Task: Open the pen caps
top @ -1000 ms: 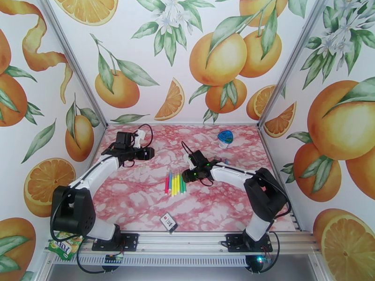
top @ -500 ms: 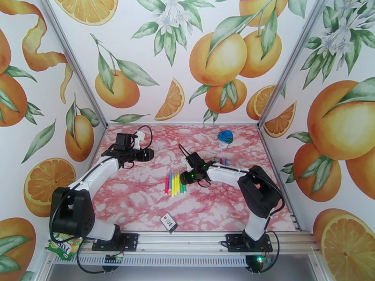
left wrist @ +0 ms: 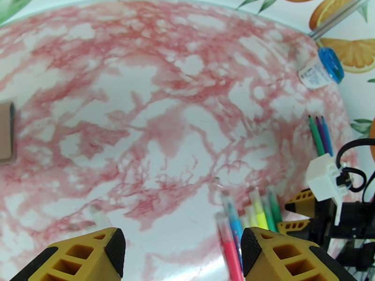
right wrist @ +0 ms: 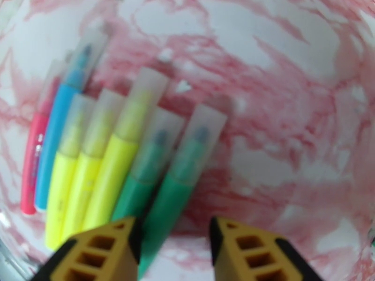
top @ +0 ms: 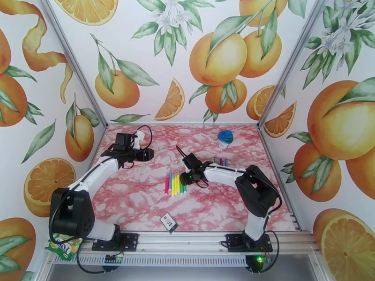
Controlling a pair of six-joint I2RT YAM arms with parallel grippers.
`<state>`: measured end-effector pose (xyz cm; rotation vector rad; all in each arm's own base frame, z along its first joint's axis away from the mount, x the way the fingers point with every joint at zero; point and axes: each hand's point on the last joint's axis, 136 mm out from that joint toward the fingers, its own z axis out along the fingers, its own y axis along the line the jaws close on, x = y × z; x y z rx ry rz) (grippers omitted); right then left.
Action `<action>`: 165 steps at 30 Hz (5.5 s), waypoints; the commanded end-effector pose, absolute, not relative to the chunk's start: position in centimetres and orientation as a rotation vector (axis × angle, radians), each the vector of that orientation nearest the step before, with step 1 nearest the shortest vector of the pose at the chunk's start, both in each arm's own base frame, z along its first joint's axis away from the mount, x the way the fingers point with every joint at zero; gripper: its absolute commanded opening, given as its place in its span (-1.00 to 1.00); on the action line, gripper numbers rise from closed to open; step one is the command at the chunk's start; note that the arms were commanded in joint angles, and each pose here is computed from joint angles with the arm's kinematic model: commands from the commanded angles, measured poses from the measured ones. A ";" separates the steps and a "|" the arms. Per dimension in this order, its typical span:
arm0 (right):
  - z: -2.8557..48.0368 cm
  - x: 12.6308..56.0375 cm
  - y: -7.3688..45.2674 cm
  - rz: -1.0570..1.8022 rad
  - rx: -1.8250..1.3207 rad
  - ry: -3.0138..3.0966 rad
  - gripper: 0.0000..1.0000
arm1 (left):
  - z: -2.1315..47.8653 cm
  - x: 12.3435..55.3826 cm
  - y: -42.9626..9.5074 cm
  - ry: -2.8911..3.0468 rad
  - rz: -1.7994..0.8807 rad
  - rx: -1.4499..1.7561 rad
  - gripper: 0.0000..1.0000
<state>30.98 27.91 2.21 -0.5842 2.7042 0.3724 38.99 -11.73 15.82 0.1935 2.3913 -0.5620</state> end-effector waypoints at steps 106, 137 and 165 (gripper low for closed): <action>18.0 33.2 32.3 0.982 -0.487 2.027 -0.89 | 19.9 37.0 -29.5 2.211 -1.394 0.572 -0.12; 16.3 34.1 33.0 0.959 -0.496 2.082 -0.39 | 21.3 36.7 -30.4 2.185 -1.484 0.604 -0.99; 12.9 31.6 31.4 0.868 -0.563 2.152 -1.00 | 19.8 43.6 -24.3 2.295 -1.117 0.116 -1.00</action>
